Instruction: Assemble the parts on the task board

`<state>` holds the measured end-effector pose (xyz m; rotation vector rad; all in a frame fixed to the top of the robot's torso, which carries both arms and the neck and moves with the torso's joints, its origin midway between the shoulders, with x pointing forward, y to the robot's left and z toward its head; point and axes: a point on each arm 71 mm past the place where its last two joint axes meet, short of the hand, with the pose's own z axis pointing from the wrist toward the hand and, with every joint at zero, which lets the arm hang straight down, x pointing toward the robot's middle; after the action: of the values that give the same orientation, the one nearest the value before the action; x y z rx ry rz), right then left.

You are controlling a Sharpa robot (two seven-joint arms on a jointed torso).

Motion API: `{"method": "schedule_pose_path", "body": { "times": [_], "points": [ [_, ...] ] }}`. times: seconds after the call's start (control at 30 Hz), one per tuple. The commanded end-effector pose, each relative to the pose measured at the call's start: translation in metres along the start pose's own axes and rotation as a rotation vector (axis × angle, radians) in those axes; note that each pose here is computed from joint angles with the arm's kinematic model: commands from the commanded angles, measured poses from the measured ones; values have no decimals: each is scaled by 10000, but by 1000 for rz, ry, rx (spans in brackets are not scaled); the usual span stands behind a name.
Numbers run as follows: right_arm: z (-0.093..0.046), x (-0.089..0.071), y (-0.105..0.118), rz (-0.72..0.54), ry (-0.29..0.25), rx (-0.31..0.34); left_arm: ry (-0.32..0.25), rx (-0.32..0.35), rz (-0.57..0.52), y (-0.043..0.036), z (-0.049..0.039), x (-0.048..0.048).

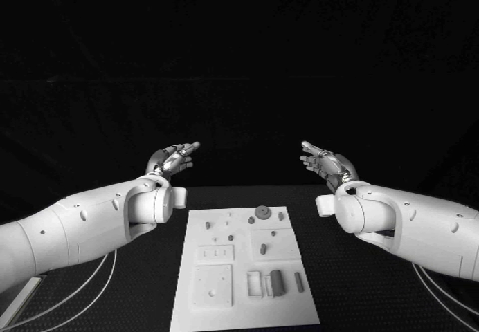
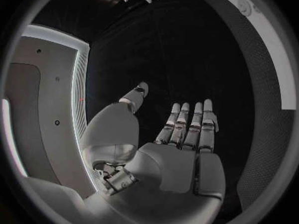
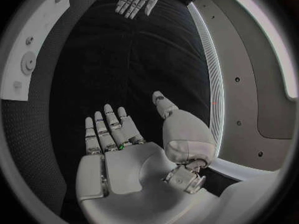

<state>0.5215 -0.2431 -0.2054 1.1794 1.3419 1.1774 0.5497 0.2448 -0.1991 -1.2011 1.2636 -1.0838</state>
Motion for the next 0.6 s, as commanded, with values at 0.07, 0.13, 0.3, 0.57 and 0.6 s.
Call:
{"method": "schedule_pose_path", "body": {
  "times": [0.07, 0.13, 0.3, 0.57, 0.6],
  "points": [
    [104, -17, 19, -31, 213, 110, 114, -105, -30, -33, 141, -10],
    [143, -70, 46, -46, 232, 127, 115, -111, -26, -66, 186, -44],
    [196, -149, 87, -69, 259, 152, 117, -116, -22, -94, 222, -71],
    [383, -183, 146, -511, 242, -13, 220, -80, 74, -30, 116, -30],
    [395, -180, 146, -547, 244, -23, 233, -75, 71, -31, 108, -25]
  ]
}}
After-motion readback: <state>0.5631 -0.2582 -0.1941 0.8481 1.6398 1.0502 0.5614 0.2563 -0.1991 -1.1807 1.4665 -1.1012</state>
